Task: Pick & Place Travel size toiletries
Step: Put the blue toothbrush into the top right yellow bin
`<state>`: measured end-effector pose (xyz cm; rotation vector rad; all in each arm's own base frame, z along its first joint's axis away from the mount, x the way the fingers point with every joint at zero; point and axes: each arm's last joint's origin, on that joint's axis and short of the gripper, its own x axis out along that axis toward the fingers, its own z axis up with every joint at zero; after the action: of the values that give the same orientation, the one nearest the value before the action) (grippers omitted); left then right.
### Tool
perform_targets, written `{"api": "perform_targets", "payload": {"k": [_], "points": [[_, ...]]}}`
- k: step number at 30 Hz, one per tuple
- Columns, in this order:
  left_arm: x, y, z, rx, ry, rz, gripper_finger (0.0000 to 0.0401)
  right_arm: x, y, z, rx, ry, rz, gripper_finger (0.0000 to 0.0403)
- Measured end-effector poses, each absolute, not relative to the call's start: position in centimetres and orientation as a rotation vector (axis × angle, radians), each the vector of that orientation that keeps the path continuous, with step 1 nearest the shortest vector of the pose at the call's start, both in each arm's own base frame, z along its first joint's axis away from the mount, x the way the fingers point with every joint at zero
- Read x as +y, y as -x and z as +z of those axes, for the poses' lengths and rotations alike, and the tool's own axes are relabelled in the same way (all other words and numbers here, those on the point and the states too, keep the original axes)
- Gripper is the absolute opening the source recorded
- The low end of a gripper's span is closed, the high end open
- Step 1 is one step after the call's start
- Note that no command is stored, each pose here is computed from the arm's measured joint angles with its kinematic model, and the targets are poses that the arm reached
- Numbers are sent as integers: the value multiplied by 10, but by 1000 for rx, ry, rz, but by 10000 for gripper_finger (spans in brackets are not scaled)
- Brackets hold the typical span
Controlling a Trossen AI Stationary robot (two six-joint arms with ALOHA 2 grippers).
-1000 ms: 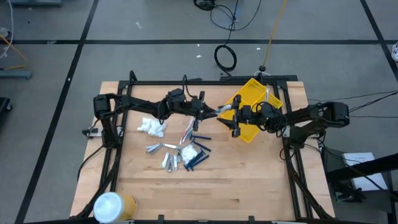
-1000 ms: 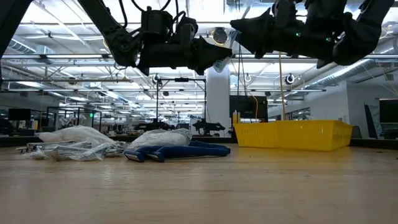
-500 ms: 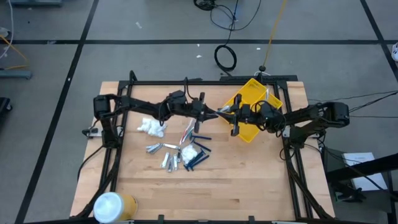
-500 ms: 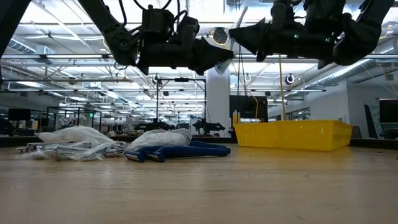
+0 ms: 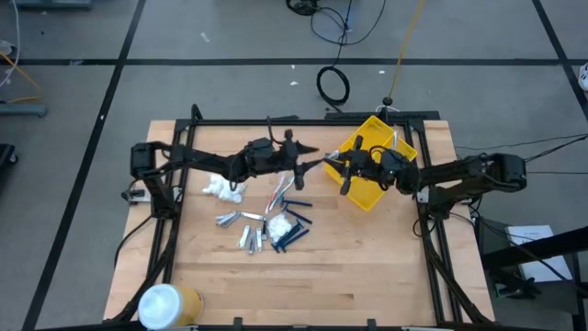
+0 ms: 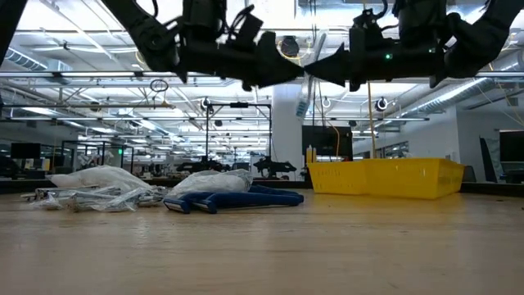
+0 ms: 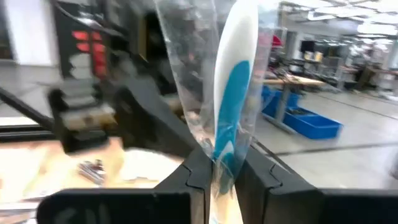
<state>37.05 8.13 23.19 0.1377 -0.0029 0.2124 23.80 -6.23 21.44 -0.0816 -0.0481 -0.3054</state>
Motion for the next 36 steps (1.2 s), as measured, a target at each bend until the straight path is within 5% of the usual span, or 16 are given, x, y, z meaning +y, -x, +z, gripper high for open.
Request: {"api": "perform_targets", "payload": {"k": [6,12,19,36], "points": [[71,-363,251,3,-219,246,268,-64,-217,228,32,89,-446,34],[75,-359,248,89,-221,269,308,-63,-178,236,214,118,-753,34],[84,-356,239,182,-186,314,305,-57,-129,236,297,-12,-1040,37],[89,-355,238,186,-159,330,275,-60,-99,171,410,-335,-1193,42]]}}
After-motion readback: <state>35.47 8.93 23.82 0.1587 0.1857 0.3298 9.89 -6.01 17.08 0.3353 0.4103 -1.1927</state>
